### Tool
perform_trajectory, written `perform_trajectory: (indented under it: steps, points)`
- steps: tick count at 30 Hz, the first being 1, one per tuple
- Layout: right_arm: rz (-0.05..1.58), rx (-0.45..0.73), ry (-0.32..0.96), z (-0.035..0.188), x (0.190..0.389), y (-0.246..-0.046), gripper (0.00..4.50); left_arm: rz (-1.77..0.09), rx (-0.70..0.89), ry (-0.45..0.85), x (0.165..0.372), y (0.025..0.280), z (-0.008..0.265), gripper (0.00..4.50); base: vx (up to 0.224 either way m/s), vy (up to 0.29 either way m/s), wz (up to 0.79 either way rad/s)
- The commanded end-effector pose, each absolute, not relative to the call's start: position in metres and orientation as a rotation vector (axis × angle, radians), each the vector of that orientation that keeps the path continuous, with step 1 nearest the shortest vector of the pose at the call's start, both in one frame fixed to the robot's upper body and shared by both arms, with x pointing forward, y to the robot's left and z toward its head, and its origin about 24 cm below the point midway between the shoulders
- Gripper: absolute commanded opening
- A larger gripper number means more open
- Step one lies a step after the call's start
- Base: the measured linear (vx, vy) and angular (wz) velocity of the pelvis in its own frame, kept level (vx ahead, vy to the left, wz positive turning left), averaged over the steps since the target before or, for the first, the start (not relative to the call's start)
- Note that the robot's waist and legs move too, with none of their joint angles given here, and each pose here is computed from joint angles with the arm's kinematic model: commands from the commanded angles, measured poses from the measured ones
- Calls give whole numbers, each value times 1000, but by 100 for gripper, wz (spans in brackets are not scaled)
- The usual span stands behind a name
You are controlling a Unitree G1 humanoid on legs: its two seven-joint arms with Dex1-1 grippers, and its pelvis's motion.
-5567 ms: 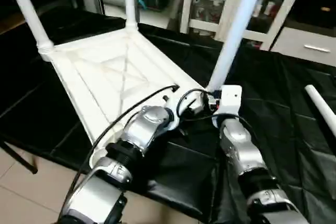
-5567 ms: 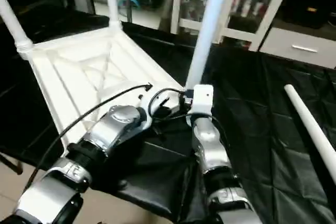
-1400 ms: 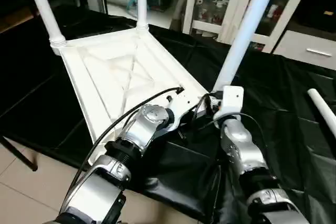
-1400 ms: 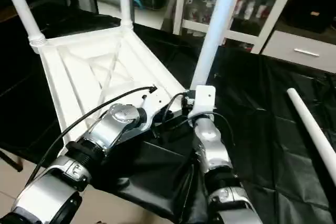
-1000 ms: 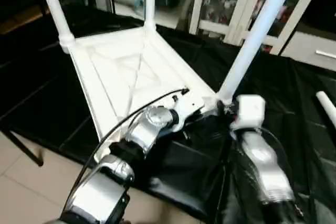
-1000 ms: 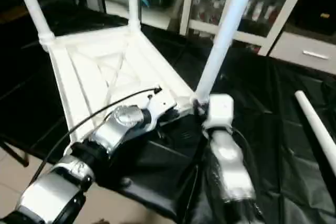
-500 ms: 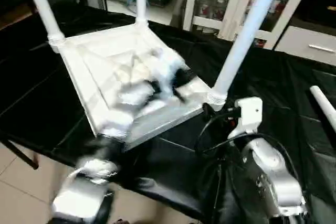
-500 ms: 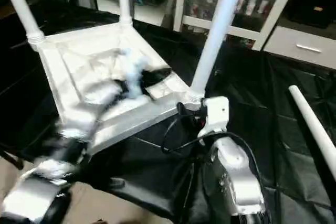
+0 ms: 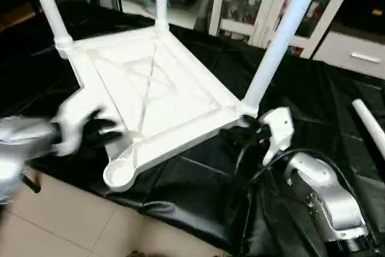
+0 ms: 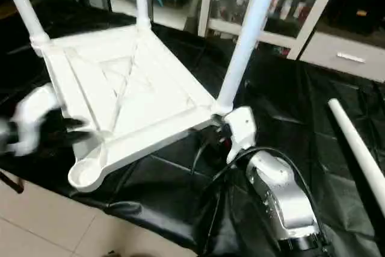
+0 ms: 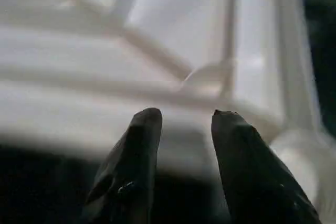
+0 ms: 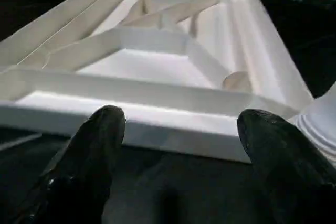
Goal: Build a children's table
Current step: Rotate table base
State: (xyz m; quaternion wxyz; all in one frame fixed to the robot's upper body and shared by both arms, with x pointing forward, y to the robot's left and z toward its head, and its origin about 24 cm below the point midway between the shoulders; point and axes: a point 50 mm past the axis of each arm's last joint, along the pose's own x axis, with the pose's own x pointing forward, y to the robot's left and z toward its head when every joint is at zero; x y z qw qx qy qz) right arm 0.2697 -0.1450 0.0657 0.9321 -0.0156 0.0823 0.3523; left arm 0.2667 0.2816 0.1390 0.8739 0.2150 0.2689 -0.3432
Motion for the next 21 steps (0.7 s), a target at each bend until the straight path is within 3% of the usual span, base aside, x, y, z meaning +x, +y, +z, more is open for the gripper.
perform_trajectory:
  steps: [1, 4, 8, 13, 21]
  points:
    - [748, -41, 167, 68, 267, -145, 376, -694, 489, 628, 260, 290, 135, 219, 0, 0, 0]
    - [751, -42, 172, 67, 266, -145, 376, -707, 498, 690, 255, 290, 127, 239, 0, 0, 0]
    - [753, -46, 176, 66, 266, -145, 376, -775, 446, 694, 255, 270, 112, 268, 0, 0, 0]
    - [738, -50, 165, 67, 266, -145, 376, -866, 448, 654, 268, 235, 84, 311, 0, 0, 0]
    - [694, -50, 152, 68, 267, -149, 376, -933, 414, 573, 286, 196, 74, 363, 0, 0, 0]
